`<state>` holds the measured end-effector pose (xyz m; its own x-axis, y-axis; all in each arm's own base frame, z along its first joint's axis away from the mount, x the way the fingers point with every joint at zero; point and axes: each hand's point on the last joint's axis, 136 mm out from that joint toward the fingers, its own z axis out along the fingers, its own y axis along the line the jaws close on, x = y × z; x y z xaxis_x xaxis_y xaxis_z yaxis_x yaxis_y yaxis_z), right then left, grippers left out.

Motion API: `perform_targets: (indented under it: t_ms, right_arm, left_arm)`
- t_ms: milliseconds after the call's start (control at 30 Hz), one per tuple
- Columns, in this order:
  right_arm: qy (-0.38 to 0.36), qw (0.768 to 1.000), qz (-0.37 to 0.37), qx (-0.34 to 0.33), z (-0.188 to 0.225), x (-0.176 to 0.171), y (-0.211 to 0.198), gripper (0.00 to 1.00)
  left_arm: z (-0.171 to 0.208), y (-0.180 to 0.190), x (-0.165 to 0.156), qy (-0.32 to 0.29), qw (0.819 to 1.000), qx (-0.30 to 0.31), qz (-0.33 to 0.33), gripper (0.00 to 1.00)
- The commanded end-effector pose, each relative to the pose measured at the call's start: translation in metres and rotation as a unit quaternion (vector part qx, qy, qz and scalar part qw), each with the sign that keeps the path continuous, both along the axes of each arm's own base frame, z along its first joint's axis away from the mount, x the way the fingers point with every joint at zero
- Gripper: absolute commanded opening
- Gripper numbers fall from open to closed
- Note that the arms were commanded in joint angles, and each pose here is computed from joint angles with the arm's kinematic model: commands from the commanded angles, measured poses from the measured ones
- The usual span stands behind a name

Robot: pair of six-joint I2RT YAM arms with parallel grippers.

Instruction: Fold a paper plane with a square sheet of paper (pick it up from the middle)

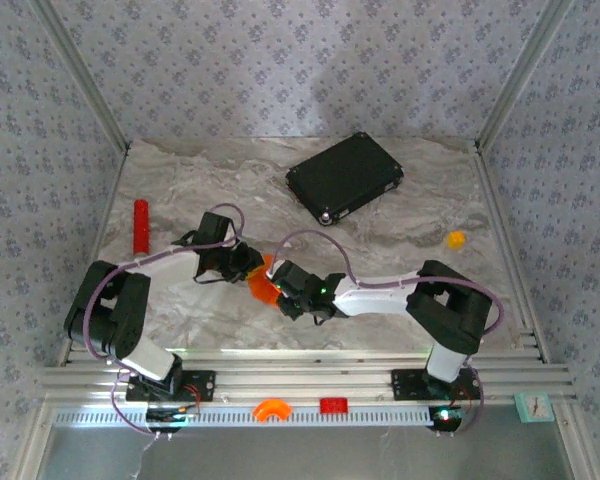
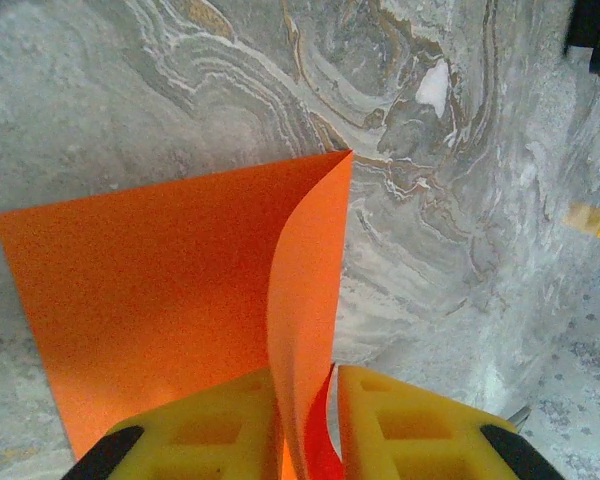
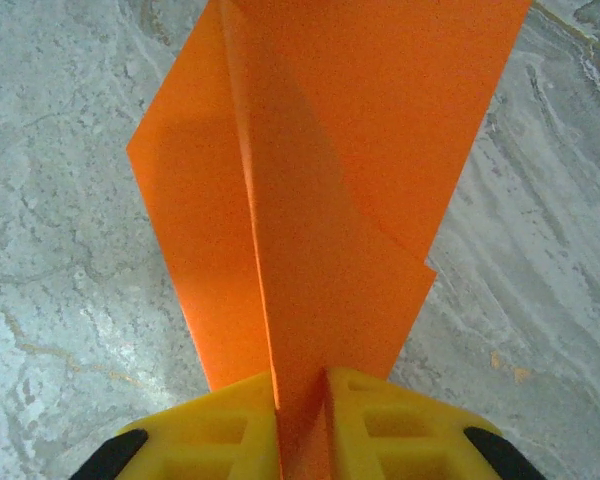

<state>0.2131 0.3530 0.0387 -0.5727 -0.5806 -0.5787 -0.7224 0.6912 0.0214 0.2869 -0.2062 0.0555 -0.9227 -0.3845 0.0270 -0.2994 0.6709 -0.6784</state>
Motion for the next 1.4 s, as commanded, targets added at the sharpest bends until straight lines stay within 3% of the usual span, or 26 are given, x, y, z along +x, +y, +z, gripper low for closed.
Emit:
perform_targets:
  t_ms: [0,267,567,833,1067,1367]
  right_arm:
    - [-0.004,1.0,0.001,-0.01,0.0,0.001,0.002,0.18]
    - [0.04,0.999,-0.001,0.03,0.0,-0.007,0.002,0.0]
    - [0.163,0.972,-0.038,0.163,-0.003,-0.004,0.011,0.0]
    - [0.238,0.941,-0.065,0.232,-0.012,0.001,0.019,0.0]
    - [0.264,0.928,-0.101,0.244,-0.028,0.003,0.015,0.0]
    - [0.226,0.93,-0.107,0.27,-0.032,-0.005,0.006,0.0]
  left_arm:
    - [0.004,-0.002,0.003,0.0,1.0,-0.008,-0.003,0.21]
    - [0.011,0.002,0.004,-0.017,1.0,-0.001,0.003,0.22]
    - [0.028,0.032,0.004,-0.061,0.996,0.058,0.04,0.45]
    - [0.035,0.042,-0.001,-0.076,0.994,0.069,0.048,0.48]
    - [0.032,0.038,-0.003,-0.07,0.995,0.059,0.042,0.42]
    - [0.033,0.024,0.001,-0.07,0.997,0.035,0.026,0.2]
